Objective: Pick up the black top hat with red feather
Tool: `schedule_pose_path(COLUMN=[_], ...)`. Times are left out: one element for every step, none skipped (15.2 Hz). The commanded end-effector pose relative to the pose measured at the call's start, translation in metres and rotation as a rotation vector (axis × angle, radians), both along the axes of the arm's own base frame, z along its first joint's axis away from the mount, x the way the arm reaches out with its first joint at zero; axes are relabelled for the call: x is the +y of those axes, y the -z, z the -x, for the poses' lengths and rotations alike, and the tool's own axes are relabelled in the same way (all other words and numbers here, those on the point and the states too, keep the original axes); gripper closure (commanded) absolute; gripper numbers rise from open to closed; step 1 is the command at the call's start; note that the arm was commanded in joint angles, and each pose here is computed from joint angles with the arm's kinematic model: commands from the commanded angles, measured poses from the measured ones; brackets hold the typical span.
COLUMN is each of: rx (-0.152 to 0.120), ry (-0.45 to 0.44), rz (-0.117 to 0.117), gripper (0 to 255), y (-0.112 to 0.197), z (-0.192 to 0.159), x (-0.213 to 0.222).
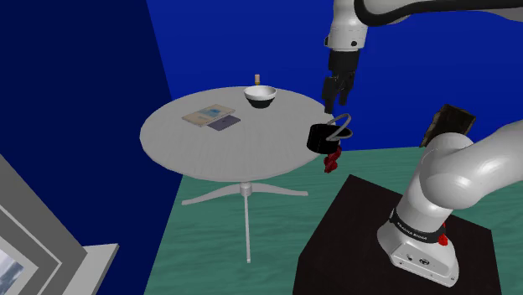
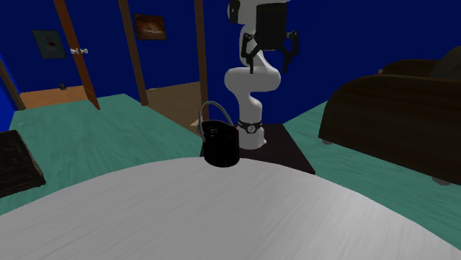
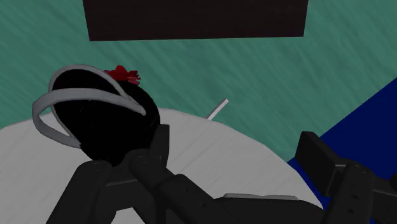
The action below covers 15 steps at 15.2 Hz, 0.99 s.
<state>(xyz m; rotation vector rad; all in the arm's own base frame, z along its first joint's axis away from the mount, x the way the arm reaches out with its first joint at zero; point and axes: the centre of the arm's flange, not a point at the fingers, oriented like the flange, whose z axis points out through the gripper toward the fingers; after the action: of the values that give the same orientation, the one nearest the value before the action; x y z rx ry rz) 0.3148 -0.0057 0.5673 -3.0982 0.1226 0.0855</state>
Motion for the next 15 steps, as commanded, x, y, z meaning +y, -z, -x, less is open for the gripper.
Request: schedule_pose_path(rx=[0.0, 0.009, 0.017, 0.026, 0.035, 0.043, 0.052, 0.061, 0.069, 0.078, 0.086, 0.095, 0.104, 0.112, 0.121], ry=[0.0, -0.033, -0.065, -0.098, -0.13, -0.163, -0.196, -0.228, -0.261, -0.293, -0.326, -0.359, -0.391, -0.424, -0.456], rz=[0.0, -0.025, -0.049, -0.074, -0.098, -0.123, -0.147, -0.172, -0.197, -0.221, -0.246, -0.27, -0.295, -0.319, -0.344], gripper=[0, 0, 0, 0, 0, 0, 0, 0, 0, 0, 0, 0, 0, 0, 0], y=[0.0, 0.004, 0.009, 0.014, 0.02, 0.026, 0.032, 0.039, 0.046, 0.053, 0.061, 0.07, 0.078, 0.087, 0.097], z=[0.0, -0.004, -0.008, -0.012, -0.017, -0.023, -0.029, -0.035, -0.042, -0.049, -0.057, -0.064, -0.072, -0.081, -0.09], x=[0.0, -0.016, -0.032, -0.047, -0.062, -0.077, -0.091, -0.106, -0.119, -0.133, -0.145, -0.158, -0.17, -0.181, -0.192])
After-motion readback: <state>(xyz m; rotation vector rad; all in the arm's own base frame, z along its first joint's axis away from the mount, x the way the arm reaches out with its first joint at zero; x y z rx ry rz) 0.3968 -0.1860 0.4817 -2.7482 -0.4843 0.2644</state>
